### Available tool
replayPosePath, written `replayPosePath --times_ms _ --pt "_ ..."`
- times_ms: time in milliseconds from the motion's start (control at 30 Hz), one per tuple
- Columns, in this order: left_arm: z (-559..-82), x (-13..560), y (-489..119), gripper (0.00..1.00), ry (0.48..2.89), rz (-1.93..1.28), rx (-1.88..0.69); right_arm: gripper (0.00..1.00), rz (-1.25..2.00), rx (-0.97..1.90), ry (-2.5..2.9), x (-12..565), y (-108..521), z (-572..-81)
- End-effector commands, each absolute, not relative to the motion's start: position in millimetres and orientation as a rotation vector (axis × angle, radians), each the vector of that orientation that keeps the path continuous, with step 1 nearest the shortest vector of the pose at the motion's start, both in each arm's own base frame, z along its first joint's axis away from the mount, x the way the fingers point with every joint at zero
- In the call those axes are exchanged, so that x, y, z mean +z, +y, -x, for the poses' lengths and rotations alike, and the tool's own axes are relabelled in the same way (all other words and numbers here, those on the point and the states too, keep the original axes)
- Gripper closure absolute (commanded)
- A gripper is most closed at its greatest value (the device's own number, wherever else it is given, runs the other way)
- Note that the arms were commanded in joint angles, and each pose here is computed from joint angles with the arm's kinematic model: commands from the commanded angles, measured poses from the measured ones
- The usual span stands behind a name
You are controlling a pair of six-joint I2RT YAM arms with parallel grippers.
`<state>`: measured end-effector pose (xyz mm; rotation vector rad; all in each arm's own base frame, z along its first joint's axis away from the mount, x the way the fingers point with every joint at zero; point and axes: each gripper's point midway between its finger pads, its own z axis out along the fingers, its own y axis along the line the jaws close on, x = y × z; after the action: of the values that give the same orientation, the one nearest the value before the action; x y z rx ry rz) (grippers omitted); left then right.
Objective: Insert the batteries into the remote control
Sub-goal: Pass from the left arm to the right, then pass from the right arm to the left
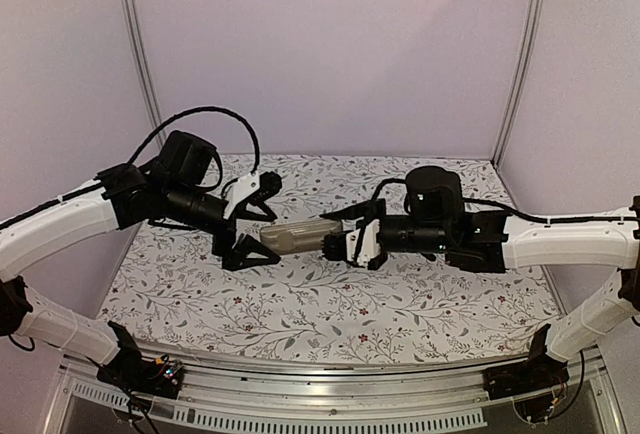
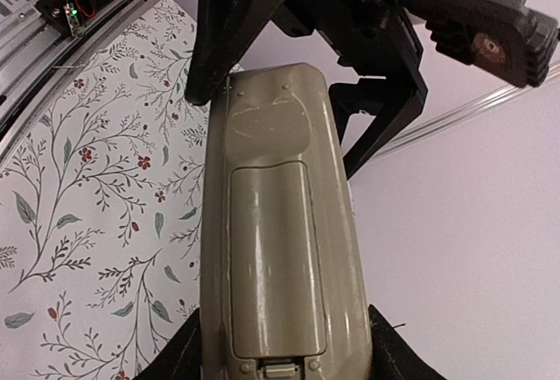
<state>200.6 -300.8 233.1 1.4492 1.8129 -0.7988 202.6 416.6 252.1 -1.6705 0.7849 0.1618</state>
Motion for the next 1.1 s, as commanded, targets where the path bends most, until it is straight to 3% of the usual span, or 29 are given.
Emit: replayPosePath --times_ms 0,233,500,933,1067 --pt "-206.7 243.9 -297.4 0.0 1.566 -1.576 -0.572 0.74 1.612 0.344 0.965 237.2 412.3 -194.8" --pt "-196.4 241.5 -309.4 0.0 1.247 -1.624 -0.334 0.76 1.519 0.535 1.136 232.0 411.0 -187.4" --pt "-181.9 248.7 -318.0 0.04 1.228 -1.589 -0.479 0.77 1.444 0.627 1.137 236.6 406.2 -178.6" --pt "-177.9 241.7 -325.3 0.31 1.183 -1.596 -0.45 0.77 1.449 0.633 1.111 242.9 409.1 -177.4" --pt "-174.3 234.6 -325.0 0.33 1.193 -1.612 -0.46 0.77 1.447 0.629 1.111 243.8 410.0 -178.5"
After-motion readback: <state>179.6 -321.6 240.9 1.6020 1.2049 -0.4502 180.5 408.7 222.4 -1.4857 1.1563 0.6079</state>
